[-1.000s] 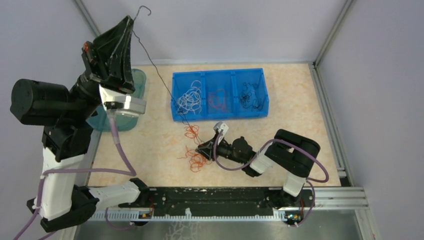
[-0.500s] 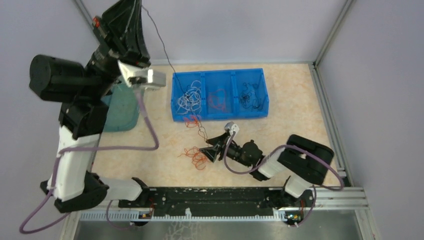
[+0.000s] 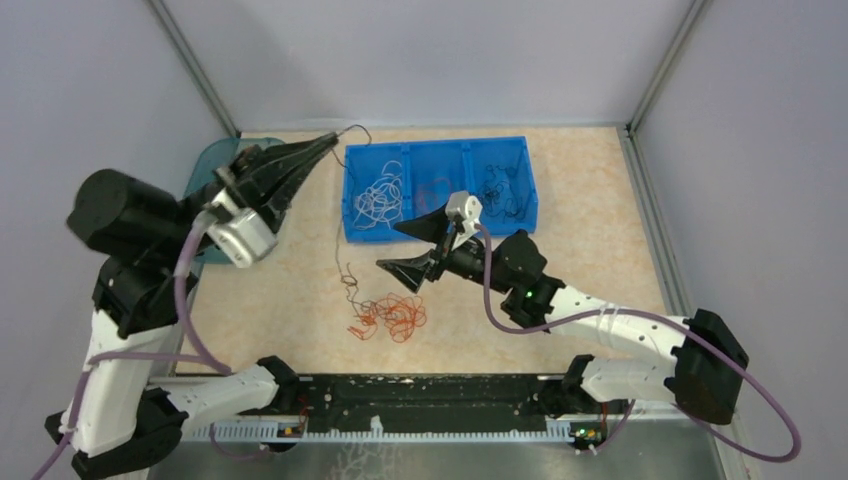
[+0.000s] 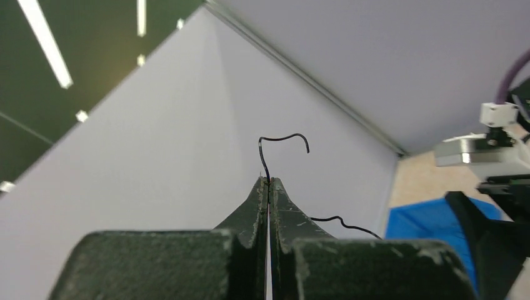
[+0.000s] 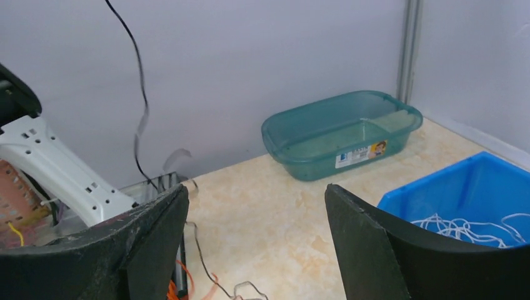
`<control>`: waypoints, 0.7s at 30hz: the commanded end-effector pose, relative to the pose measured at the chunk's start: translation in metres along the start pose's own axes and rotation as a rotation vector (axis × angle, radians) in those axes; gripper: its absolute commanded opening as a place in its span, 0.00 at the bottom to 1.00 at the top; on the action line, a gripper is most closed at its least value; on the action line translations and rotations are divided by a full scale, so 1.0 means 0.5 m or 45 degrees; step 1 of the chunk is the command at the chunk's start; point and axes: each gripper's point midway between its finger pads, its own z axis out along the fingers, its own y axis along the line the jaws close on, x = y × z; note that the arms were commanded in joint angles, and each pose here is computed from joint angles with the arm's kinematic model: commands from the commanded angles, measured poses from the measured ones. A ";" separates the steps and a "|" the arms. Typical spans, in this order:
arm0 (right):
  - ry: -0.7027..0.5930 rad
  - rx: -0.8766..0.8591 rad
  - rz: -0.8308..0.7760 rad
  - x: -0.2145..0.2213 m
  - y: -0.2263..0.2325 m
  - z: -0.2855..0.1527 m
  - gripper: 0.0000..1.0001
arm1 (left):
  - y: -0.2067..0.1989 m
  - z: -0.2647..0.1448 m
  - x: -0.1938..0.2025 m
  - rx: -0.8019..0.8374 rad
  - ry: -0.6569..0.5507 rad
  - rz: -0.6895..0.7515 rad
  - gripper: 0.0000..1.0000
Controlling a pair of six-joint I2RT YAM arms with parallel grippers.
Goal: Untangle the cables
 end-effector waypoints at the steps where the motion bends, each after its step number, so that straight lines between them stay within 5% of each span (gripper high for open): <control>1: 0.052 -0.185 -0.002 -0.009 0.048 0.017 0.78 | -0.082 0.005 0.030 0.162 0.040 -0.255 0.00; 8: 0.088 -0.406 0.084 0.003 0.106 0.021 0.67 | -0.090 -0.001 0.032 0.182 0.044 -0.238 0.00; 17: 0.106 -0.264 0.078 0.025 0.059 0.021 0.45 | -0.092 -0.003 0.028 0.191 0.033 -0.228 0.00; 21: 0.168 -0.148 0.060 0.059 0.021 0.017 0.57 | -0.087 -0.001 0.022 0.190 0.023 -0.223 0.00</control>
